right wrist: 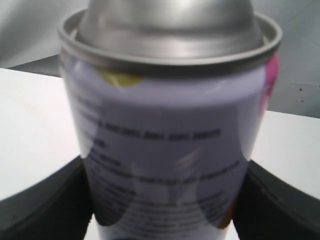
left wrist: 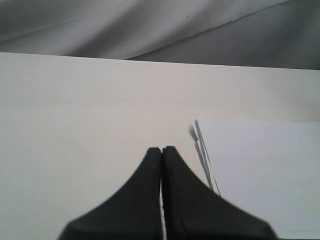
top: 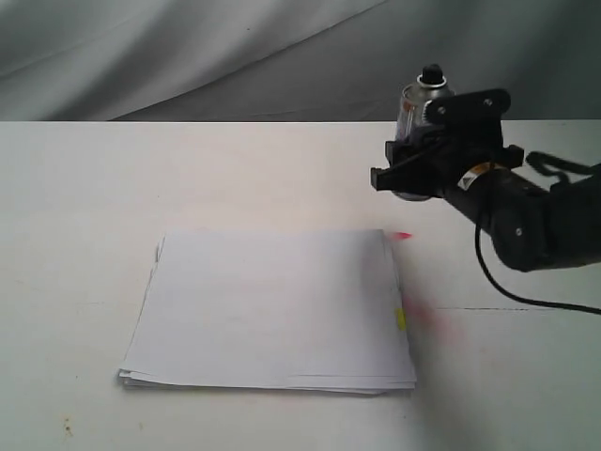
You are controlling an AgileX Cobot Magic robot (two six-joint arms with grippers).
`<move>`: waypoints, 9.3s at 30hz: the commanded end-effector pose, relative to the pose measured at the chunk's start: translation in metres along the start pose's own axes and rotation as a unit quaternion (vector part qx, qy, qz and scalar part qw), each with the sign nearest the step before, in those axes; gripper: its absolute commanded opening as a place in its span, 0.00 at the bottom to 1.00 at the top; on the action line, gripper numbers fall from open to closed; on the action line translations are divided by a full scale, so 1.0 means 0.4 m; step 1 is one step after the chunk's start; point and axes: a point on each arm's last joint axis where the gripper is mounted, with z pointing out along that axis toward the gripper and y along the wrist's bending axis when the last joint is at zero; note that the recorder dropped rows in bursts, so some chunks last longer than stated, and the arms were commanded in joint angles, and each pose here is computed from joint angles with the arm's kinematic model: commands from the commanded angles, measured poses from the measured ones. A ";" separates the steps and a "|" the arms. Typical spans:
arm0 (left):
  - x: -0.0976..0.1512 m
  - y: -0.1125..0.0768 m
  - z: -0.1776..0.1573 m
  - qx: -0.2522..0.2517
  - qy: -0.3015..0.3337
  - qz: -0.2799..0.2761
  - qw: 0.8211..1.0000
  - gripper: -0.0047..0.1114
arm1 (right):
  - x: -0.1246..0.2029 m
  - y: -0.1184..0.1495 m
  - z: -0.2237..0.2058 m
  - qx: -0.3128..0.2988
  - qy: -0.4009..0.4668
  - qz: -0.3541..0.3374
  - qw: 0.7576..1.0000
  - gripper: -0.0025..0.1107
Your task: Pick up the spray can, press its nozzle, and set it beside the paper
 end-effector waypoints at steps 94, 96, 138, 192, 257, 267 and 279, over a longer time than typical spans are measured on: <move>-0.002 -0.001 0.000 0.002 0.000 0.001 1.000 0.04 | 0.025 0.329 -0.213 0.111 0.089 -0.544 0.827 0.02; -0.004 0.000 0.000 0.000 -0.004 0.009 1.000 0.04 | 0.025 0.329 -0.213 0.111 0.089 -0.545 0.827 0.02; -0.352 -0.054 0.020 0.062 -0.137 -0.138 0.979 0.04 | 0.025 0.329 -0.213 0.111 0.089 -0.545 0.827 0.02; -0.369 -0.214 0.571 0.366 0.222 -0.022 0.904 0.04 | 0.025 0.329 -0.213 0.111 0.089 -0.545 0.827 0.02; -0.183 -0.259 0.694 0.603 0.110 0.148 0.776 0.04 | 0.033 0.338 -0.211 0.083 0.094 -0.552 0.824 0.02; -0.189 -0.261 0.695 0.609 0.106 0.150 0.771 0.04 | 0.033 0.338 -0.211 0.083 0.094 -0.552 0.824 0.02; -0.192 -0.286 0.692 0.619 0.103 0.158 0.762 0.04 | 0.033 0.338 -0.211 0.083 0.094 -0.552 0.824 0.02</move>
